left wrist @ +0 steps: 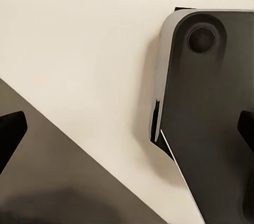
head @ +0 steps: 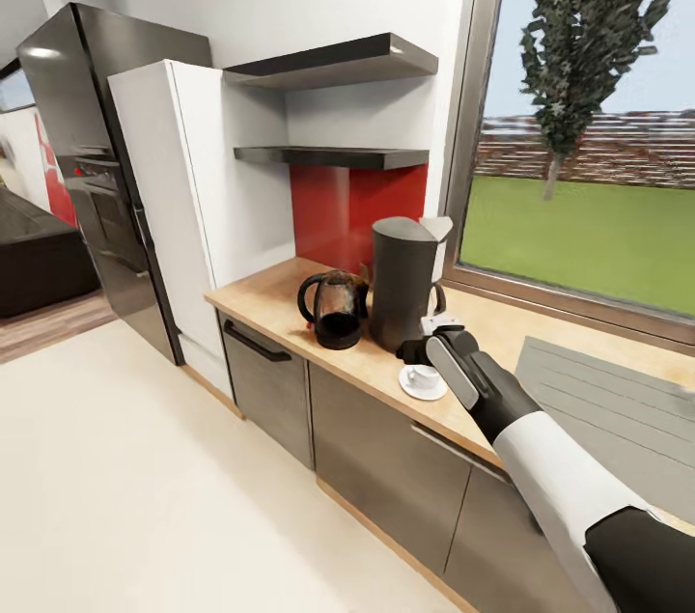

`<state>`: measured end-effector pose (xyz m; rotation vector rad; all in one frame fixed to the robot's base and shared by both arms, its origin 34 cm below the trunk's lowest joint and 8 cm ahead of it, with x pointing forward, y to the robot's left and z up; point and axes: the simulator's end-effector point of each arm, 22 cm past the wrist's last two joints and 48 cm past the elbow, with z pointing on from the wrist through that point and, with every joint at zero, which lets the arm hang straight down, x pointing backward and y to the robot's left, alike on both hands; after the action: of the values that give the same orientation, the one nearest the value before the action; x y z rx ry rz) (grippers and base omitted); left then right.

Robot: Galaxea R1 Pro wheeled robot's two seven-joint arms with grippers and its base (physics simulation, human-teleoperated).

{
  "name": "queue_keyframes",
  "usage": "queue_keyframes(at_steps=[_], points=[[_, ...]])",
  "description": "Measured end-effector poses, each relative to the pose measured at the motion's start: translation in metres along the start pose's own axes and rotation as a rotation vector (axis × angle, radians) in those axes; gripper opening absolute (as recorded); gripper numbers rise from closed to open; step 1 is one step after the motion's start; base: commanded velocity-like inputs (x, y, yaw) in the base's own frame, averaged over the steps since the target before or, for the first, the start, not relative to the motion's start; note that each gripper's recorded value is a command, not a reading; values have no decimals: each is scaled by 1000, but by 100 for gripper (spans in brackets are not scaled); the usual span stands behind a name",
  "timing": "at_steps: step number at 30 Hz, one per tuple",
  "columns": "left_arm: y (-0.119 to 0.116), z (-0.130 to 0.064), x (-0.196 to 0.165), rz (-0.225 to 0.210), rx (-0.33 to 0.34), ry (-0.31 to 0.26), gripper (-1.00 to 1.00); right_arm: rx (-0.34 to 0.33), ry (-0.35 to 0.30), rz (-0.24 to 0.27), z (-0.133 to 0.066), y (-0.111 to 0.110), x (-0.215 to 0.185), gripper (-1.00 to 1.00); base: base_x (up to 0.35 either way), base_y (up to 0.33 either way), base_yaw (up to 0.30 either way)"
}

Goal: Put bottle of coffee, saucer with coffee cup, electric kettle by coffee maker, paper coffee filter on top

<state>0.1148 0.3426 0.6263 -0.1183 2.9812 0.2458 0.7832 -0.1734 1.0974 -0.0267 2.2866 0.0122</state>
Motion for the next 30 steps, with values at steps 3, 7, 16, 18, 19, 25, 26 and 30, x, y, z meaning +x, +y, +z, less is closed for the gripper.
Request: queue_keyframes(at_steps=[3, 7, 16, 18, 19, 25, 26, 30], points=[[0, 0, 0, 0, 1, 0, 100, -8, 0, -1, 0, 3, 0, 100, -1, 1, 0], [-1, 0, 0, 1, 1, 0, 100, -34, 0, -1, 0, 8, 0, 100, 0, 0, 0], [-1, 0, 0, 1, 2, 0, 100, -48, 3, -1, 0, 11, 1, 100, 0, 0, 198], [-1, 0, 0, 1, 2, 0, 100, -48, 4, -1, 1, 11, 2, 100, 0, 0, 270], [-1, 0, 0, 1, 2, 0, 100, -47, 5, -1, 1, 11, 2, 100, 0, 0, 273], [0, 0, 0, 1, 1, 0, 100, -46, 8, -2, 1, 10, 3, 100, 0, 0, 275], [0, 0, 0, 1, 1, 0, 100, -46, 8, -2, 1, 10, 3, 100, 0, 0, 276], [0, 0, 0, 1, 0, 0, 100, -46, 8, -2, 1, 10, 3, 100, 0, 0, 277]])
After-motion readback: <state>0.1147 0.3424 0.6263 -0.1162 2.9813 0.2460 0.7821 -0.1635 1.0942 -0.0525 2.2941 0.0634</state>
